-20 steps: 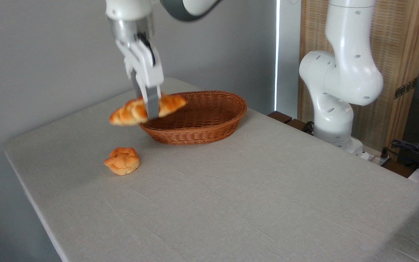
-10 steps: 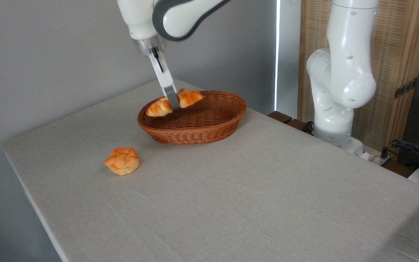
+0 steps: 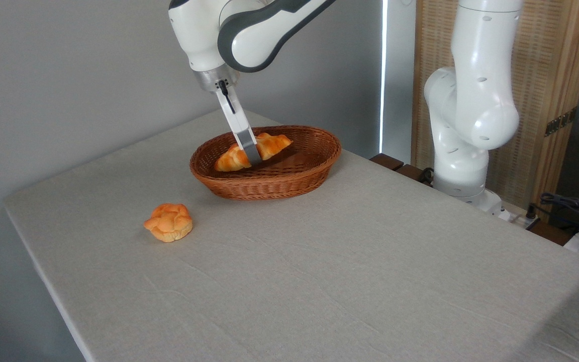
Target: Put bread into the basket
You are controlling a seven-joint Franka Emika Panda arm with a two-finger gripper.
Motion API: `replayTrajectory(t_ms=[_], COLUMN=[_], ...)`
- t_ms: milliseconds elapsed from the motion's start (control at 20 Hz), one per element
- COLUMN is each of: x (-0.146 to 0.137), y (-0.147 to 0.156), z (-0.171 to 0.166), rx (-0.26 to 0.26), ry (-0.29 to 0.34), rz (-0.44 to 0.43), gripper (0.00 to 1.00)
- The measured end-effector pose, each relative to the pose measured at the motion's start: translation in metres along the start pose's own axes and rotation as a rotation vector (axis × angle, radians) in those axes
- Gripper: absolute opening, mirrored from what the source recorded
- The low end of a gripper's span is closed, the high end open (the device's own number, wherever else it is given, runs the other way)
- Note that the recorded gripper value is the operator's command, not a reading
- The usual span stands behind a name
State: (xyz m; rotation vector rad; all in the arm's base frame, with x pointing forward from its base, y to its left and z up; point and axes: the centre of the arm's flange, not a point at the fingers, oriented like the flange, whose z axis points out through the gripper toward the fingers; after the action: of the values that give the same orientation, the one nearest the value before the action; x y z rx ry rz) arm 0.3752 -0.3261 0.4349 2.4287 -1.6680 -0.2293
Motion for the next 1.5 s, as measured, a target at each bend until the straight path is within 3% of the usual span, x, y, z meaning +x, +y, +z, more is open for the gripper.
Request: replayTrajectory(t_ms=[250, 500, 1050, 1150, 1350, 1500], x=[-0.001, -0.011, -0.009, -0.007, -0.040, -0.067], y=[0.002, -0.001, -0.009, -0.016, -0.074, -0.105], z=[-0.008, -0.042, -0.036, -0.059, -0.158, -0.198], rx=[-0.005, -0.041, -0.055, -0.027, 0.084, 0.155], ry=[-0.004, -0.032, -0.043, -0.001, 0.166, 0.176], rz=[0.001, -0.011, -0.020, -0.028, -0.141, -0.201], gripper=[1.00, 1.00, 1.00, 1.00, 1.00, 1.00])
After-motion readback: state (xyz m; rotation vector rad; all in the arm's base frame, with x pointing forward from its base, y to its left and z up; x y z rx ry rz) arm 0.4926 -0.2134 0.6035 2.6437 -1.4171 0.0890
